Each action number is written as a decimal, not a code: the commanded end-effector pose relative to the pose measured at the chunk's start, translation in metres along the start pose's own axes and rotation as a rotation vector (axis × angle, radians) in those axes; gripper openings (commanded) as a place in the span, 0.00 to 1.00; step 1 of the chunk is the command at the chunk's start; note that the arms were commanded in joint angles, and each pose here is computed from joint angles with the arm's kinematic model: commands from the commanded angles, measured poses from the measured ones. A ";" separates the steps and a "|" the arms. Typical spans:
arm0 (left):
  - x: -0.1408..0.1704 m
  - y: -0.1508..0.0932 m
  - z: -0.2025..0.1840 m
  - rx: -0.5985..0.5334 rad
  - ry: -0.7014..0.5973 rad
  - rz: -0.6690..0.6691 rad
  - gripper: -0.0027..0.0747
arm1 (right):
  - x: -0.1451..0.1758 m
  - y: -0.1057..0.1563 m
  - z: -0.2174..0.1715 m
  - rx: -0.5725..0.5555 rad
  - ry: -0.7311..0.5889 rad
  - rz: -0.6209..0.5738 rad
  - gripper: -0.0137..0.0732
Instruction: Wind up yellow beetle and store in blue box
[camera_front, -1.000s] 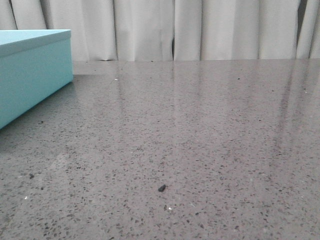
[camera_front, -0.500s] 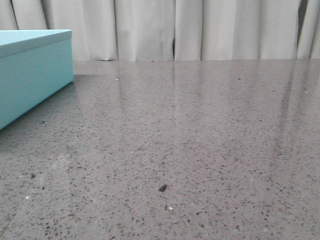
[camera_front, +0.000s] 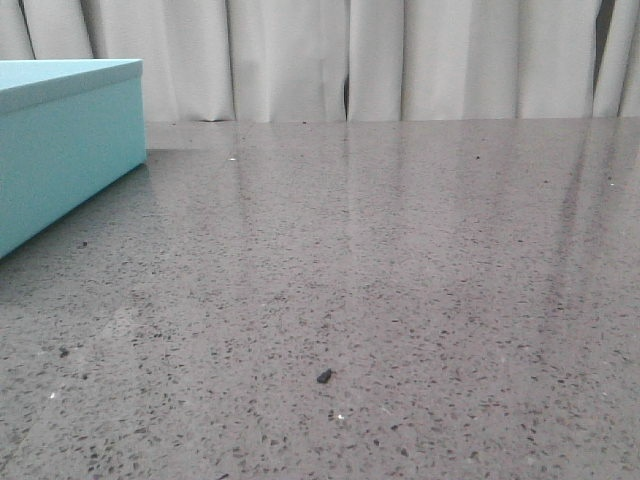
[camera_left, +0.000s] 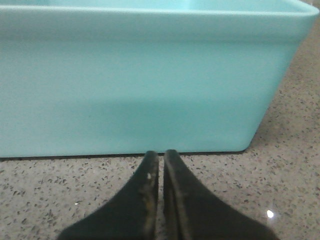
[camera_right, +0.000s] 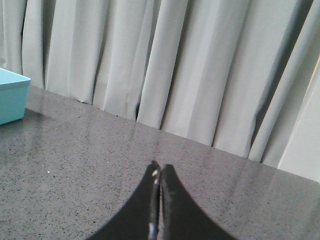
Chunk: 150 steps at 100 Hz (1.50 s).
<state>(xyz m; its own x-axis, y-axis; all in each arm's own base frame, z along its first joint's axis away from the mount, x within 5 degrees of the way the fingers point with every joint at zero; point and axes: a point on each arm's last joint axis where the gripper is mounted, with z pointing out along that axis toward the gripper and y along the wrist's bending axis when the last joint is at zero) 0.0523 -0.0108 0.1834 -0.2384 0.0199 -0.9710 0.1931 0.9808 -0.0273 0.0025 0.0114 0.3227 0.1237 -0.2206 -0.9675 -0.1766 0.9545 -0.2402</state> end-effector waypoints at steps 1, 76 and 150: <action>0.009 0.000 0.002 0.004 -0.021 -0.025 0.01 | -0.014 -0.004 -0.007 0.039 -0.115 -0.004 0.10; 0.009 0.000 0.002 0.004 -0.021 -0.025 0.01 | 0.077 -0.001 0.034 0.211 -0.150 0.079 0.10; 0.009 0.000 0.002 0.004 -0.021 -0.025 0.01 | 0.149 0.013 0.036 0.219 0.300 0.306 0.10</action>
<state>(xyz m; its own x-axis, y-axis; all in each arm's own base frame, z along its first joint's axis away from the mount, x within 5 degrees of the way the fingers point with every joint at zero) 0.0522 -0.0108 0.1834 -0.2399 0.0196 -0.9706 0.1931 0.9808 -0.0279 0.0535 -0.0013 0.1817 -0.2226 0.0701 -0.9724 0.0471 0.9970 0.0611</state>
